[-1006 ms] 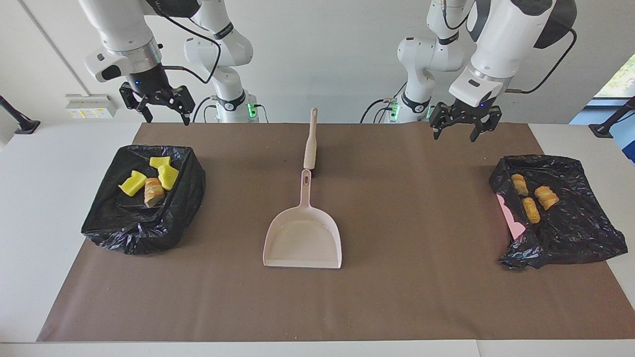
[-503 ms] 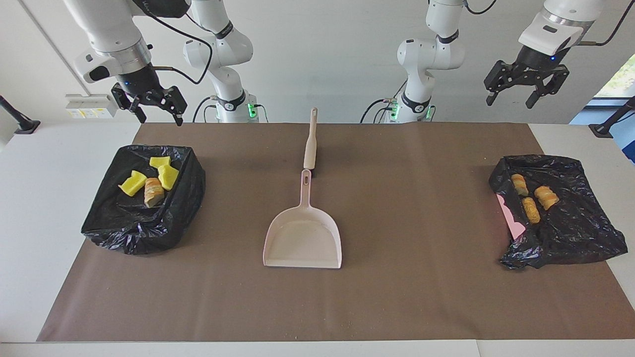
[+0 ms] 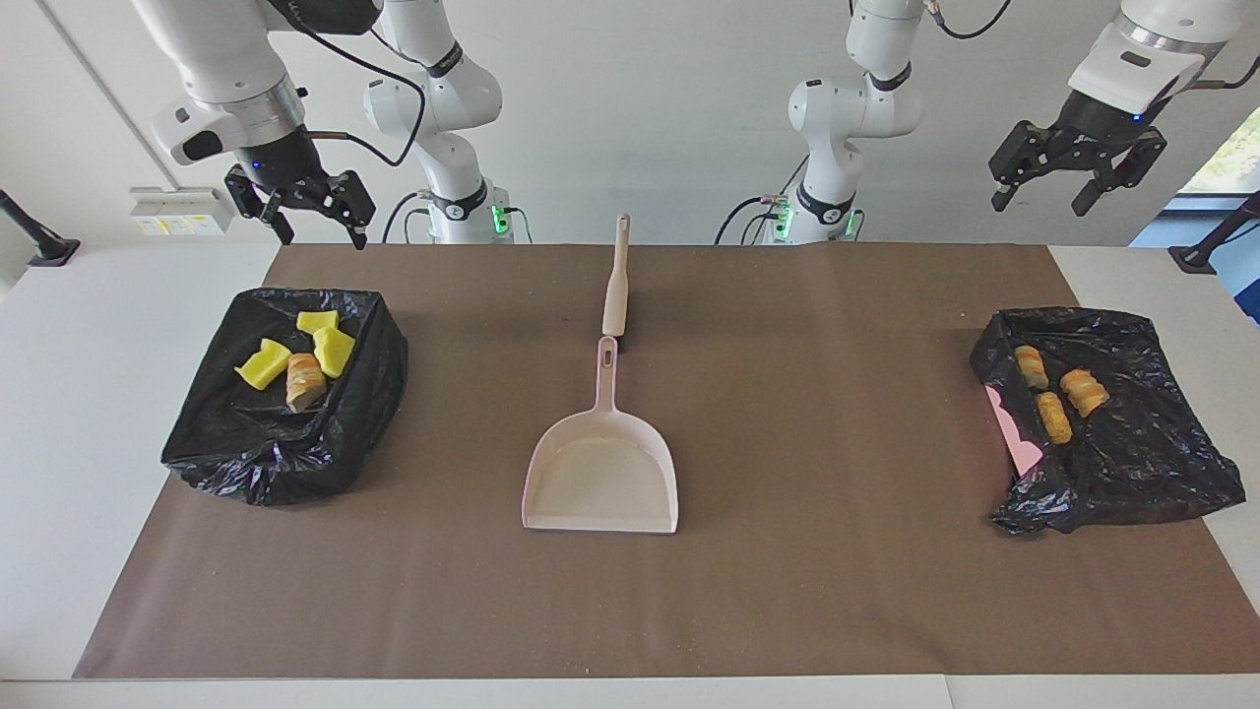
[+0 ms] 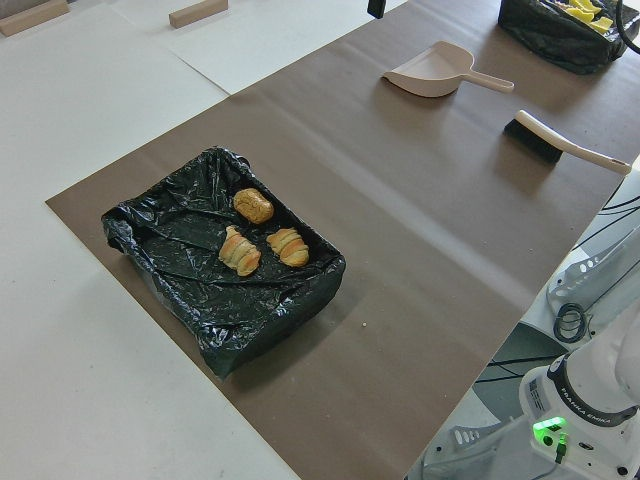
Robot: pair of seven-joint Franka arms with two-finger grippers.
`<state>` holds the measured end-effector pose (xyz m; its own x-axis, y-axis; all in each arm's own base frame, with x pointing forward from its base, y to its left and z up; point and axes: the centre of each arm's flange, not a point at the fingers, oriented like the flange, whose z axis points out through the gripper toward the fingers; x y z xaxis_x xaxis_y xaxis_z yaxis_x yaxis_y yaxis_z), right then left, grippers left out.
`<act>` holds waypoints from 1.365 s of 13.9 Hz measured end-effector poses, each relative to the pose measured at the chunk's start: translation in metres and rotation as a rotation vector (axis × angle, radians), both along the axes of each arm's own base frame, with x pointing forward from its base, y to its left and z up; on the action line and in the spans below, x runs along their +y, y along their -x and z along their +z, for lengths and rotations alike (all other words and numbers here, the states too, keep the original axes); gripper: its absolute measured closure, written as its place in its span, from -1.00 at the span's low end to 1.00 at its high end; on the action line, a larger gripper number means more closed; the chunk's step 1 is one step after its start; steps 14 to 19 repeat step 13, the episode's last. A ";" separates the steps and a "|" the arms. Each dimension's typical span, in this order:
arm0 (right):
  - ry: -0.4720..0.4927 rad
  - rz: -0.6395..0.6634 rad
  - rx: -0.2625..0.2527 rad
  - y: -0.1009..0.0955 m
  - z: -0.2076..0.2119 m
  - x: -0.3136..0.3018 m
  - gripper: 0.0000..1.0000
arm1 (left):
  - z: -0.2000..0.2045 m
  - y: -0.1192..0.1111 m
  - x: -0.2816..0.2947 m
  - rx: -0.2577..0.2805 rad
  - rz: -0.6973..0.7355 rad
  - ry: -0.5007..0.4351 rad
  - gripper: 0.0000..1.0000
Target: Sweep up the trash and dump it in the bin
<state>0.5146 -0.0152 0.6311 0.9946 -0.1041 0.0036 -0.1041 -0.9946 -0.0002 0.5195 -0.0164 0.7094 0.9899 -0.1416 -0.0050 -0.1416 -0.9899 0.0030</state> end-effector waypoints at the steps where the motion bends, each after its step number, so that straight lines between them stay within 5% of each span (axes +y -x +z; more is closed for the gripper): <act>1: 0.000 0.000 0.000 0.000 0.000 0.000 -1.00 | 0.001 0.001 -0.002 -0.001 -0.004 0.000 -1.00; 19: 0.000 0.111 0.000 0.000 0.000 0.000 -1.00 | 0.001 0.003 -0.021 0.004 -0.042 -0.001 -1.00</act>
